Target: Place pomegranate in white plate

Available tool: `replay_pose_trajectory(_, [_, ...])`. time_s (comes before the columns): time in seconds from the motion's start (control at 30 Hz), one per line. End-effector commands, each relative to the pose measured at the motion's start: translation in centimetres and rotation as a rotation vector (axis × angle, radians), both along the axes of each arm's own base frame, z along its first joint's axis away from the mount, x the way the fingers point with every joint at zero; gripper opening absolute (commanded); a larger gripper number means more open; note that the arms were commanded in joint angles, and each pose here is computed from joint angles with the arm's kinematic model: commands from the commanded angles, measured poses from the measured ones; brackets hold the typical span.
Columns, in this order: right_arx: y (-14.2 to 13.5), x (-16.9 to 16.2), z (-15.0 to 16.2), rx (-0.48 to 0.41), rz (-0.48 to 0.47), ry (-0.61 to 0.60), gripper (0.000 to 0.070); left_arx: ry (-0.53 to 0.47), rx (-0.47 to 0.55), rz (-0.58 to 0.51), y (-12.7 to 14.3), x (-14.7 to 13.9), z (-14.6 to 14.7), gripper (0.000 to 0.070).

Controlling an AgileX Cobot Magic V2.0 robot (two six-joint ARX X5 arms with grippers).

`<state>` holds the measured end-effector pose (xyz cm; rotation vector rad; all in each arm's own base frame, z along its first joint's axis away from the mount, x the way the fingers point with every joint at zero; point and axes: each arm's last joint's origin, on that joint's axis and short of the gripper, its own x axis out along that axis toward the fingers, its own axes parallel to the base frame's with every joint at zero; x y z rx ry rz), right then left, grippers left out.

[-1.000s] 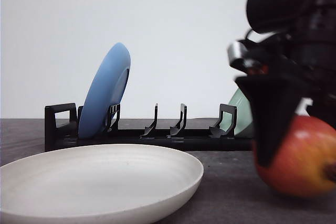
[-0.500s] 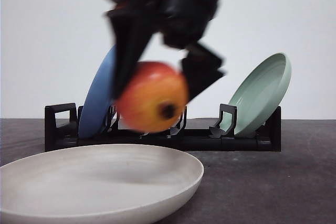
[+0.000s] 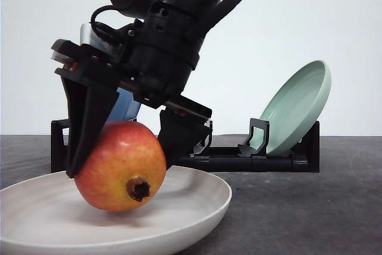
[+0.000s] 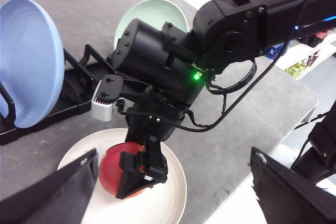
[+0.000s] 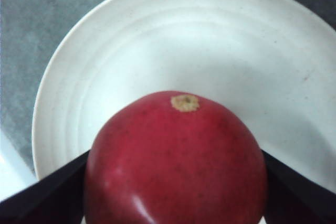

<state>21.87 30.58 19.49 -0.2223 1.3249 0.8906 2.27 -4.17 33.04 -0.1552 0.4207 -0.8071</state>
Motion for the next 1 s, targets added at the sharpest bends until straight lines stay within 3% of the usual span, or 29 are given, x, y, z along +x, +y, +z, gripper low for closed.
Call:
replay_pose_trajectory(0.0, [0.7, 0.0, -0.4, 0.000, 0.012, -0.002, 0.0447, -0.009, -0.006, -0.013, 0.0, -0.1, 0.3, 0.0556])
replay_pose_trajectory(0.17, [0.7, 0.0, -0.4, -0.003, 0.026, -0.006, 0.0700, -0.010, -0.006, -0.010, 0.0, 0.0, 0.3, 0.0557])
replay_pose_trajectory(0.53, [0.6, -0.4, 0.8, 0.027, 0.043, 0.016, 0.0700, -0.009, -0.006, -0.010, 0.0, 0.0, 0.3, 0.0556])
replay_pose_trajectory(0.73, [-0.9, -0.7, 5.2, 0.062, 0.078, -0.049, 0.0700, -0.009, -0.006, -0.010, 0.0, -0.1, 0.3, 0.0556])
replay_pose_trajectory(0.97, [-6.2, -2.4, 12.1, 0.082, 0.015, -0.179, 0.0700, -0.006, -0.007, -0.009, 0.0, -0.1, 0.3, 0.0556])
